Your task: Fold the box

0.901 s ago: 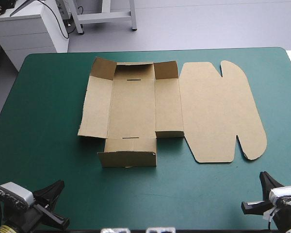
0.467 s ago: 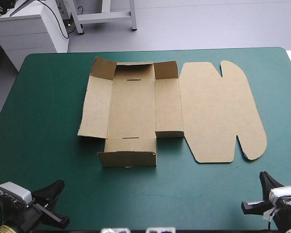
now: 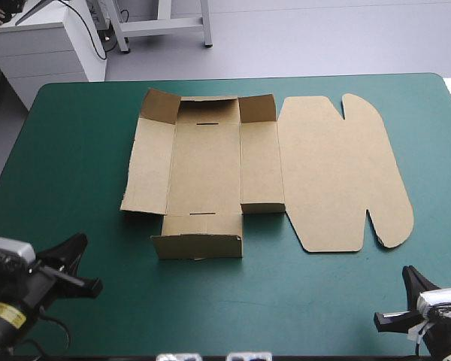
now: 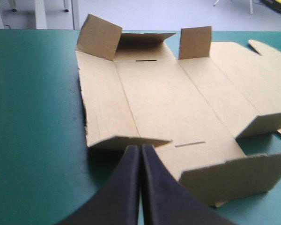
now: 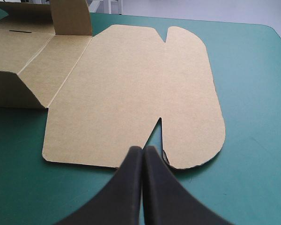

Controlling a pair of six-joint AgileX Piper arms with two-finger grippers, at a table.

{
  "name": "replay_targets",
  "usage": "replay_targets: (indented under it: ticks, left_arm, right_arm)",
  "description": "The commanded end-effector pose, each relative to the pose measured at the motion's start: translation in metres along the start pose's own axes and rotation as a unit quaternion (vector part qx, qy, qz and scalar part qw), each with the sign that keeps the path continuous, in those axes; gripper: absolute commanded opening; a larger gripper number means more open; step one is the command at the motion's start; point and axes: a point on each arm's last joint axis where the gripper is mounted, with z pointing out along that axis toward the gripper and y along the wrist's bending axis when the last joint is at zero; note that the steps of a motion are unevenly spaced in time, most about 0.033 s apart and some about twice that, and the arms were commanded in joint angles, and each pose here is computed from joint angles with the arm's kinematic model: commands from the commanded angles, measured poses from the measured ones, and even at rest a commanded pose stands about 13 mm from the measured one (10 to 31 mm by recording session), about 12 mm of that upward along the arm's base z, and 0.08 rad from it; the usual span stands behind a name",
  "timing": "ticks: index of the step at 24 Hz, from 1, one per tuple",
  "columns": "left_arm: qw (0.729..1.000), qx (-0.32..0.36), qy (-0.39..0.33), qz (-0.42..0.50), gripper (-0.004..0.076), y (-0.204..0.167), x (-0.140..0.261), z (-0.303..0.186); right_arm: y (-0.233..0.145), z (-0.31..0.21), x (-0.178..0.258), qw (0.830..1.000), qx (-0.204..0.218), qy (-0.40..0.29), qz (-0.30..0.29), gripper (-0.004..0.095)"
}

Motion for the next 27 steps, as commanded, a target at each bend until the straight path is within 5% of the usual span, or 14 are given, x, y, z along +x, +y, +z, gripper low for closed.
replay_targets:
  ticks: [1,12,14,17,22,27]
  left_arm:
    - [0.999,-0.021,-0.025,0.034,-0.0008,-0.003,-0.051,0.023]
    - [0.99,-0.037,0.109,0.084,0.0015,-0.007,-0.125,0.149]
    - [0.991,0.009,0.121,0.062,0.0015,0.004,-0.133,0.166]
    - [0.986,0.076,0.132,-0.06,0.0015,0.064,-0.14,0.181]
    - [0.957,0.064,0.201,-0.198,0.0015,0.144,-0.11,0.189]
    - [0.936,0.085,0.221,-0.259,0.0014,0.166,-0.088,0.214]
  right_arm:
    - [0.0,-0.009,-0.013,0.998,0.006,-0.061,0.0,-0.002]
    - [0.0,-0.009,-0.013,0.998,0.006,-0.061,0.0,-0.002]
    - [0.0,-0.009,-0.013,0.998,0.006,-0.061,0.0,-0.0019]
    - [0.0,-0.009,-0.013,0.998,0.006,-0.061,0.0,-0.002]
    - [0.0,-0.009,-0.013,0.998,0.006,-0.061,0.0,-0.002]
    - [0.0,-0.009,-0.013,0.998,0.006,-0.061,0.0,-0.002]
